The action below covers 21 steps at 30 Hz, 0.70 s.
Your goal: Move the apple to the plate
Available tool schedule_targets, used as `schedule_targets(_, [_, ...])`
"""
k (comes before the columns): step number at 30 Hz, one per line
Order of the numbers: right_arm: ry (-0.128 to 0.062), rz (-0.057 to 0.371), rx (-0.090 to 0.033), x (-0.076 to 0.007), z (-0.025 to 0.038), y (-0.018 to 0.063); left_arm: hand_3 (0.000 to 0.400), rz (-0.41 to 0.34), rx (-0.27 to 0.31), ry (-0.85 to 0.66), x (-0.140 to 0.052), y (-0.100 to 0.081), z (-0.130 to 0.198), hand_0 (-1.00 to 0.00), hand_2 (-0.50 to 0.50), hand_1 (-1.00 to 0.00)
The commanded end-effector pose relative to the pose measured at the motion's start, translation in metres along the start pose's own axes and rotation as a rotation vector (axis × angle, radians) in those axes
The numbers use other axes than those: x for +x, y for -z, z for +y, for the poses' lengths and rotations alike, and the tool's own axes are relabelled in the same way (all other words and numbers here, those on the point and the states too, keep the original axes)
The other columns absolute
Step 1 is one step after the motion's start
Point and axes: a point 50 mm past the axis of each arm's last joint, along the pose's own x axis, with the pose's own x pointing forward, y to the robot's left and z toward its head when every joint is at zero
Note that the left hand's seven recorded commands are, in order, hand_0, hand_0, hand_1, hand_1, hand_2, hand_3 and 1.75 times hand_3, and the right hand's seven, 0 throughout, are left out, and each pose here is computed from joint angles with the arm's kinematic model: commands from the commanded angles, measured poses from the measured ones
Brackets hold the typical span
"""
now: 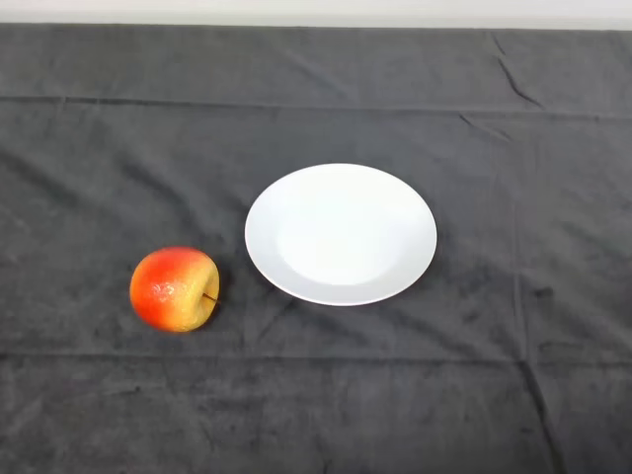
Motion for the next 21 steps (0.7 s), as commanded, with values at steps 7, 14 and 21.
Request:
schedule_targets(7, [0.01, -0.018, -0.006, -0.0012, -0.0004, -0.0081, 0.0, -0.006, 0.019, 0.055, 0.002, -0.002, -0.007, 0.0, 0.0, 0.0])
schedule_targets(14, [0.01, -0.018, -0.006, -0.0012, -0.0004, -0.0081, 0.0, -0.059, 0.041, 0.098, 0.004, -0.008, -0.011, 0.0, 0.0, 0.0])
schedule_targets(21, [0.01, -0.018, -0.006, -0.0012, -0.0004, -0.0081, 0.0, -0.116, 0.065, 0.14, 0.007, -0.019, -0.019, 0.0, 0.0, 0.0])
